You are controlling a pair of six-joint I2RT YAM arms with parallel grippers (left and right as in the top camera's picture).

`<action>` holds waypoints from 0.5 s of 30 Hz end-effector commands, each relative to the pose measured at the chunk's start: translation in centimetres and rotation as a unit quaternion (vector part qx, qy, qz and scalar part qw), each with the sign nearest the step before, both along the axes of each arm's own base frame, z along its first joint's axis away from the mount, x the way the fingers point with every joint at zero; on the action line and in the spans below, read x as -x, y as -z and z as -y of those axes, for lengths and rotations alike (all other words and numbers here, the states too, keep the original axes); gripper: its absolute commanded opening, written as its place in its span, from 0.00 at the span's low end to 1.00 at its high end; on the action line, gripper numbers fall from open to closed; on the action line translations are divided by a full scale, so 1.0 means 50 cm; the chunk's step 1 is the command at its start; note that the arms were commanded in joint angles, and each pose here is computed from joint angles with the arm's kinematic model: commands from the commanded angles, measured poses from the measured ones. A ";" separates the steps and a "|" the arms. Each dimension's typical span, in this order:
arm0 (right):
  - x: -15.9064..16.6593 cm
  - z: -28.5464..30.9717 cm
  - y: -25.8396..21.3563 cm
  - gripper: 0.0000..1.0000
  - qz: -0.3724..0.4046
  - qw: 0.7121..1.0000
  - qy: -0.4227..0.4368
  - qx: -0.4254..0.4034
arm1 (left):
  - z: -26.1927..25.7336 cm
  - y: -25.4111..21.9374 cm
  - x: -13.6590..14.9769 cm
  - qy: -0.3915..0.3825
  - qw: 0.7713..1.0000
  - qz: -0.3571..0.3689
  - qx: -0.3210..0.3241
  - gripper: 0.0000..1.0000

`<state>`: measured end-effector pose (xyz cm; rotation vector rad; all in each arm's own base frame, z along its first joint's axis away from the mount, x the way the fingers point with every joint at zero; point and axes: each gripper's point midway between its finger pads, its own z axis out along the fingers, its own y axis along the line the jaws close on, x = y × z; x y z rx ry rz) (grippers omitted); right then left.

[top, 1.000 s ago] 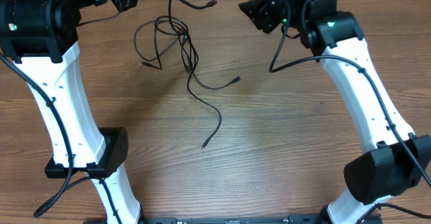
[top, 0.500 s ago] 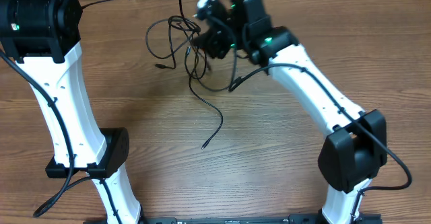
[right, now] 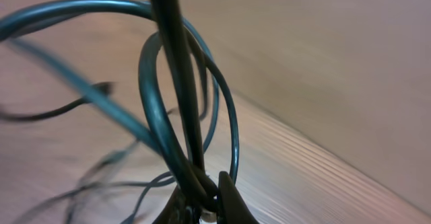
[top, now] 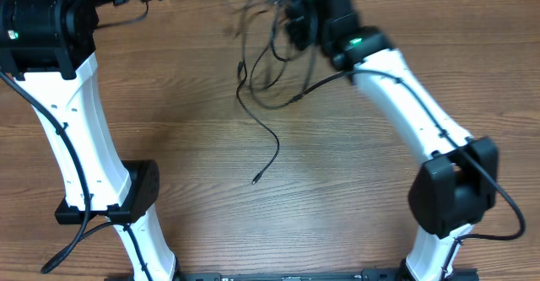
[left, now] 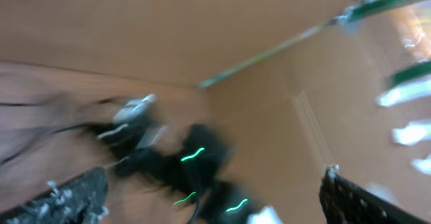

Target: Untangle cables

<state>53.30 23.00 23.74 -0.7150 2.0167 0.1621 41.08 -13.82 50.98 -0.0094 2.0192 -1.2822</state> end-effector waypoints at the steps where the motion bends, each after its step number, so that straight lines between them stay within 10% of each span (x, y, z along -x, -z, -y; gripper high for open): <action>1: 0.019 0.121 -0.170 0.04 0.041 0.995 0.051 -0.072 | -0.067 0.075 -0.030 -0.049 0.944 0.146 -0.292 1.00; 11: 0.172 0.098 -0.359 0.04 0.065 0.983 -0.018 -0.172 | 0.066 0.268 -0.133 0.065 0.848 0.185 -0.492 1.00; 15: 0.225 0.089 -0.380 0.04 0.058 0.983 -0.029 -0.169 | 0.108 0.320 -0.172 0.085 0.855 0.179 -0.479 0.99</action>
